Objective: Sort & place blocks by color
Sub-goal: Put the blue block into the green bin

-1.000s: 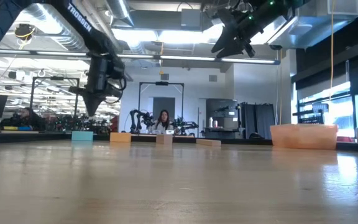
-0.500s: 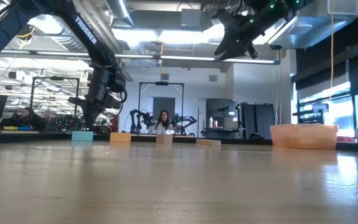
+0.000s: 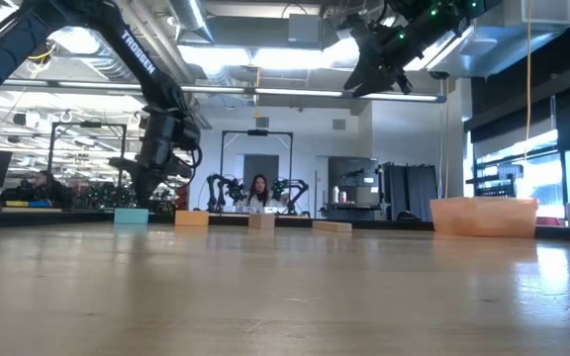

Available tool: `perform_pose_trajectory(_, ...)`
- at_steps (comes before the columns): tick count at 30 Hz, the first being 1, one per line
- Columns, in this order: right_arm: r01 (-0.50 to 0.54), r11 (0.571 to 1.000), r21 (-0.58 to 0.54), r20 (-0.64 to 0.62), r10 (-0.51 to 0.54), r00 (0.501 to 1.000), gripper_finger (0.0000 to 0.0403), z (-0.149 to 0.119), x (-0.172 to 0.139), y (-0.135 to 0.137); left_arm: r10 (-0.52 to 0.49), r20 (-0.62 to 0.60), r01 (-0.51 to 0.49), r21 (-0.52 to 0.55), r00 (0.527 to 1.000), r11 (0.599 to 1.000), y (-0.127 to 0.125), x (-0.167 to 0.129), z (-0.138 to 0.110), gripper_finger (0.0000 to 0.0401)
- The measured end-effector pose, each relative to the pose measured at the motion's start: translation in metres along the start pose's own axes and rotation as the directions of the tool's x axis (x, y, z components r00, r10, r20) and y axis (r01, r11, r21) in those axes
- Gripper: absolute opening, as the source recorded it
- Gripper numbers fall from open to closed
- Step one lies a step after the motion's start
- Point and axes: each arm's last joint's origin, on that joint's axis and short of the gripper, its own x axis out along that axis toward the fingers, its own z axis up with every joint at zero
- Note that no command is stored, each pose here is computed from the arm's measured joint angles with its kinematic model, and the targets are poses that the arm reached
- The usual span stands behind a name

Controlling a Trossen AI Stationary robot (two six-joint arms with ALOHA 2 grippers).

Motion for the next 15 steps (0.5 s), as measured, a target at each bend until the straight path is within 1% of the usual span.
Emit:
perform_pose_trajectory(5,0.0,1.0,0.0,0.0,0.0,1.0,0.0149,0.0,0.0,0.0,0.0,0.001,0.0,-0.007,1.0,1.0,0.0021,0.001,0.001,0.0)
perform_pose_trajectory(9,0.0,1.0,0.0,0.0,0.0,1.0,0.0149,0.0,0.0,0.0,0.002,-0.027,-0.002,-0.006,1.0,1.0,0.0009,0.0092,0.0026,0.0)
perform_pose_trajectory(15,0.0,1.0,0.001,0.0,0.0,1.0,0.0149,0.0,0.0,0.0,-0.022,-0.028,0.022,-0.001,0.999,1.0,-0.0024,0.0075,0.0045,0.0)
